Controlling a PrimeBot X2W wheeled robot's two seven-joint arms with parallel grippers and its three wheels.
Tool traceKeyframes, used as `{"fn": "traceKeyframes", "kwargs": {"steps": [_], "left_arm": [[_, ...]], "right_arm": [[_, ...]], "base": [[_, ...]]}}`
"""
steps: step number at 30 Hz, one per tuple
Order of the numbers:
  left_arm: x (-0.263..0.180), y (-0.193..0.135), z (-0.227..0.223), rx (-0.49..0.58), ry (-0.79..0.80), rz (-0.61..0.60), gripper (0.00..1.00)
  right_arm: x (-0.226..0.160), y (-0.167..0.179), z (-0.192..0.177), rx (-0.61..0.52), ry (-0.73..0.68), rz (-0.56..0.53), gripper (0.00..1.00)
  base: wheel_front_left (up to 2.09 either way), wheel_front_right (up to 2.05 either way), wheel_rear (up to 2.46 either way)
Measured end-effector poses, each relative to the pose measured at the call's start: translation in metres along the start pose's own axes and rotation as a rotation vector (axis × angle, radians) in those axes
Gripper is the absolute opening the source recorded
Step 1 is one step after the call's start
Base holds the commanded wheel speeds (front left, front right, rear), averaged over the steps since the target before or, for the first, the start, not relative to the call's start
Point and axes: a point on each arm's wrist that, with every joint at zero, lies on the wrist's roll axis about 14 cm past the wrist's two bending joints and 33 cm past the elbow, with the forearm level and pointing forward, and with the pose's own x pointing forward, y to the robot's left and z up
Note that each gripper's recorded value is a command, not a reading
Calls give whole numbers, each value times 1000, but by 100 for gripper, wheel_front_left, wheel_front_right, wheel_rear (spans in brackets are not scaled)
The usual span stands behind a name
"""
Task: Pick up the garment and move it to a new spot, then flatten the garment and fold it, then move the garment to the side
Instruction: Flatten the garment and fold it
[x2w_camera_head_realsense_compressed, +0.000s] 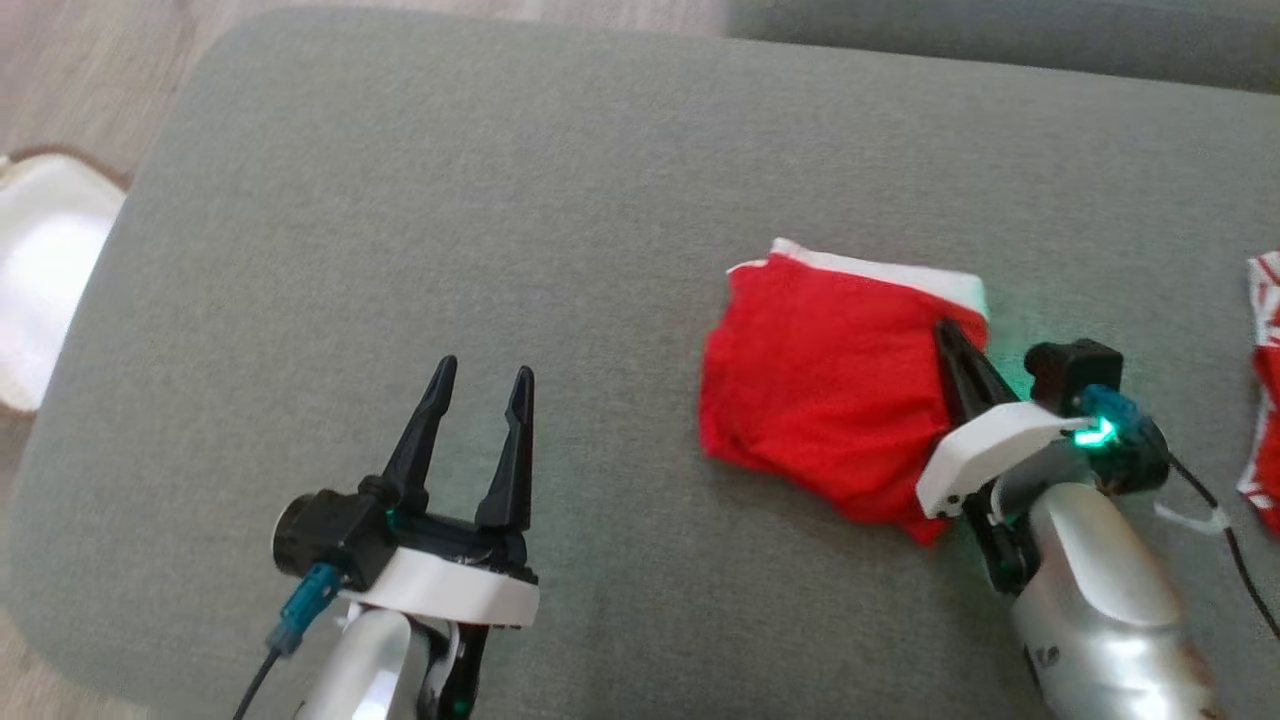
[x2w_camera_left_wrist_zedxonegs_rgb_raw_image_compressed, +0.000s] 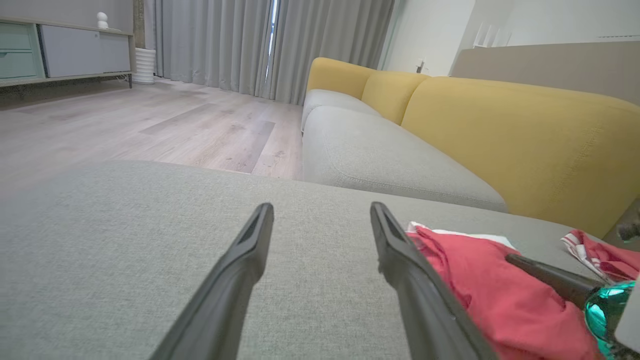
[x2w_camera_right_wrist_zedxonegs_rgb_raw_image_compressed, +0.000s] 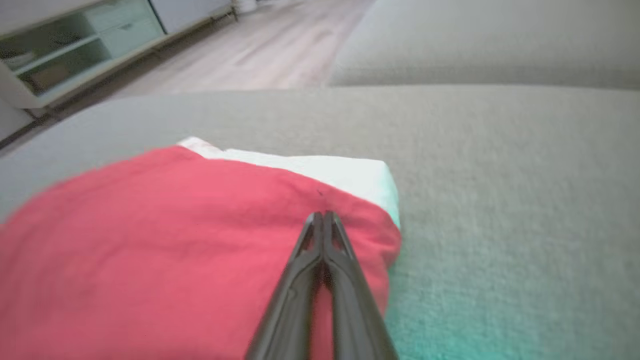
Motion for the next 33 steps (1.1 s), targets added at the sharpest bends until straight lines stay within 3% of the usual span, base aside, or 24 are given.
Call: {"fn": "traceKeyframes", "kwargs": {"steps": [5, 10, 15, 18, 24, 28, 33], "left_arm": [[-1, 6, -1, 1, 6, 18, 100], [-1, 6, 0, 0, 1, 19, 100], [0, 1, 3, -10, -7, 6, 100], [-1, 0, 3, -10, -9, 2, 100], [-2, 0, 4, -15, -10, 5, 100], [-1, -1, 6, -16, -16, 1, 100], [3, -4, 12, -17, -39, -13, 100]], "right_arm": [[10, -1, -22, 17, 92, -1, 0], [21, 16, 5, 5, -5, 58, 0], [19, 58, 20, -12, -51, 187, 0], [12, 85, -1, -46, 41, 275, 0], [1, 105, -34, -115, 188, 354, 0], [-3, 106, -31, -133, 176, 359, 0], [-4, 84, -3, -66, 38, 280, 0]], "base": [[0, 0, 0], [0, 0, 0], [0, 0, 0], [0, 0, 0], [0, 0, 0], [0, 0, 0], [0, 0, 0]]}}
